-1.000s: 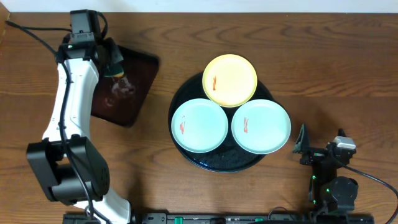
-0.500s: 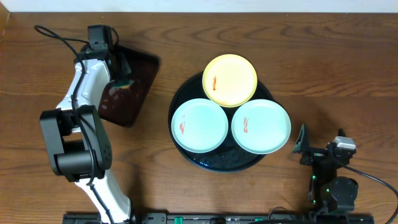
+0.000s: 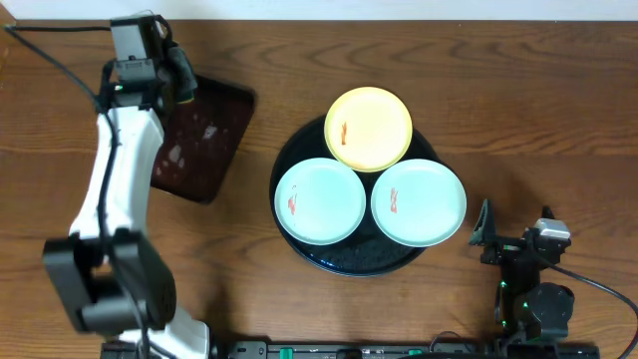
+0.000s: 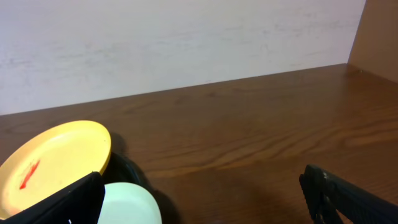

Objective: Clean dirty plates on tray and stack at the side
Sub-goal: 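Lift the sponge out of the tray with the left gripper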

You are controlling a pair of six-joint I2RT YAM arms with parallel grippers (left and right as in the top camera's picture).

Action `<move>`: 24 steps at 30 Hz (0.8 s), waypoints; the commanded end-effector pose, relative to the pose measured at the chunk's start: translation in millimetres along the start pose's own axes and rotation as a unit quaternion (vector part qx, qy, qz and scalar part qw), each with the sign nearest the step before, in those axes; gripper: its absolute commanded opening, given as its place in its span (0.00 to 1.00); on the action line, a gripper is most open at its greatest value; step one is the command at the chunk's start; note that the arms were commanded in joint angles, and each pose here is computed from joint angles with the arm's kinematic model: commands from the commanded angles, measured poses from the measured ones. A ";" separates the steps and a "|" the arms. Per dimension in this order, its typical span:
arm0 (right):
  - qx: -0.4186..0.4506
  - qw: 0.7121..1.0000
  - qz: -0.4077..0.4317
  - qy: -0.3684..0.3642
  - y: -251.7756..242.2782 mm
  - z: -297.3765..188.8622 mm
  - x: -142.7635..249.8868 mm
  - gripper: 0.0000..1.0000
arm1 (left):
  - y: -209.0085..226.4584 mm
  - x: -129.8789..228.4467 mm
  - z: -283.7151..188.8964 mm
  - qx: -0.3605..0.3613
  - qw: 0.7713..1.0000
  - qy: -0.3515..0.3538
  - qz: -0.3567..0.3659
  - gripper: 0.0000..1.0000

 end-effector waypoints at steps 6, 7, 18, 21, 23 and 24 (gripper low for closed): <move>0.001 1.000 -0.007 0.001 0.4 0.0 1.1 0.99 | 8.5 38.9 31.8 -0.017 0.997 0.073 0.025 0.07; 0.001 1.000 -0.007 0.001 0.4 0.0 1.1 0.99 | 6.7 29.8 18.1 -0.013 0.998 0.054 0.024 0.07; 0.001 1.000 -0.007 0.001 0.4 0.0 1.1 0.99 | 2.3 48.5 18.5 -0.013 0.997 0.063 0.031 0.07; 0.001 1.000 -0.007 0.001 0.4 0.0 1.1 0.99 | 5.9 66.2 34.0 -0.020 0.994 0.105 0.033 0.07; 0.001 1.000 -0.007 0.001 0.4 0.0 1.0 0.99 | 6.2 67.6 31.5 -0.020 0.993 0.111 0.033 0.07; 0.001 1.000 -0.007 0.001 0.4 0.0 1.1 0.99 | 6.0 65.1 27.7 -0.020 0.994 0.107 0.033 0.06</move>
Point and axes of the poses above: each gripper's point midway between its finger pads, its own z axis out along the fingers, its own y axis along the line the jaws close on, x = y × z, the point moved 8 cm from there along -z, back along the fingers, and after that the axes turned 5 degrees about z, right-handed, at the moved point
